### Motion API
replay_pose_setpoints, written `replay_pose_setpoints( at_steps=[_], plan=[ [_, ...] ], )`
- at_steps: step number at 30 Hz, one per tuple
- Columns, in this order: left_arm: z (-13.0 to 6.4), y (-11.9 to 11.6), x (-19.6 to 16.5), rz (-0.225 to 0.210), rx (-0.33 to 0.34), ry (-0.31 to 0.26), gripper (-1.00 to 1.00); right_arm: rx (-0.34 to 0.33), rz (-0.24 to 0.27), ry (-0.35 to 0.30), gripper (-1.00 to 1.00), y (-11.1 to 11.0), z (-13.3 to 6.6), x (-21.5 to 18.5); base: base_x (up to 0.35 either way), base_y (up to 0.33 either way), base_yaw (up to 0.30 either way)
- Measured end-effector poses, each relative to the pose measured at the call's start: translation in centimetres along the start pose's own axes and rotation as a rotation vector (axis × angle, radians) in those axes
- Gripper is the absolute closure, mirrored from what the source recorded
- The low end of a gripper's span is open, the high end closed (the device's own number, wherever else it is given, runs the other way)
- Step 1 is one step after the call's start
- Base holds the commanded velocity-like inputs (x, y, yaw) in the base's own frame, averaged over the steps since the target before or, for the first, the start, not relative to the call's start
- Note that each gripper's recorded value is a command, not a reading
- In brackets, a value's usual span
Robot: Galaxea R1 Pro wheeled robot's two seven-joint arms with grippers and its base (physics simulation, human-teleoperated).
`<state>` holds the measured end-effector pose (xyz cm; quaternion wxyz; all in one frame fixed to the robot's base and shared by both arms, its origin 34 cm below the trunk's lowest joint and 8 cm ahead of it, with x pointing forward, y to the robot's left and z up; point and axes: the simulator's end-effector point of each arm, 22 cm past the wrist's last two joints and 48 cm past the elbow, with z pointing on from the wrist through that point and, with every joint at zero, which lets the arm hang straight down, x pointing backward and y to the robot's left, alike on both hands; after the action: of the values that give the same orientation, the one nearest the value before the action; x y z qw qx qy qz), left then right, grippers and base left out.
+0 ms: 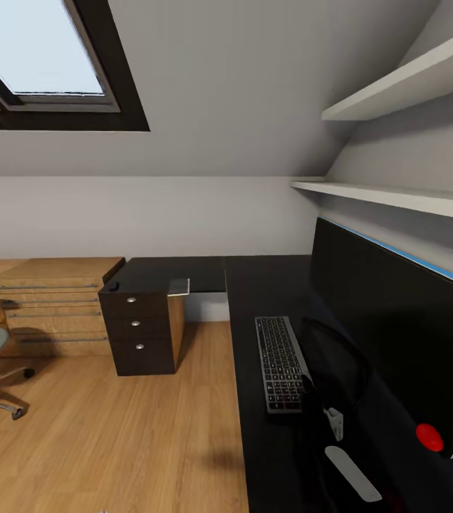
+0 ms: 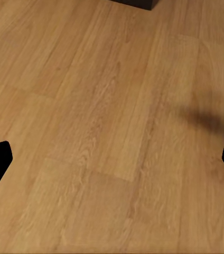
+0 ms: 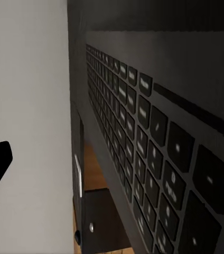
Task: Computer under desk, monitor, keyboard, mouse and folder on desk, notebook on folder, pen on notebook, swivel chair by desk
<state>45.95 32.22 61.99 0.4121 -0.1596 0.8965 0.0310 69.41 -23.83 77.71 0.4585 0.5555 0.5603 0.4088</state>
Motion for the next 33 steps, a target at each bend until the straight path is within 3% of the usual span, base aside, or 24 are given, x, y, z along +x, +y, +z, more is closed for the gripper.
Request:
replay_pose_setpoints(
  at_steps=[20,33],
  plan=[
    [0.00,-0.05,-0.02,0.001,0.002,-0.001,-1.00,0.002,0.002,-0.004,-1.00,-0.04,0.01,-0.14,-0.004,-0.030,0.000],
    [0.03,-0.11,-0.01,0.003,0.004,-0.001,-1.00,0.014,-0.001,-0.005,-1.00,-0.63,0.00,-0.23,-0.293,0.000,0.000]
  ],
)
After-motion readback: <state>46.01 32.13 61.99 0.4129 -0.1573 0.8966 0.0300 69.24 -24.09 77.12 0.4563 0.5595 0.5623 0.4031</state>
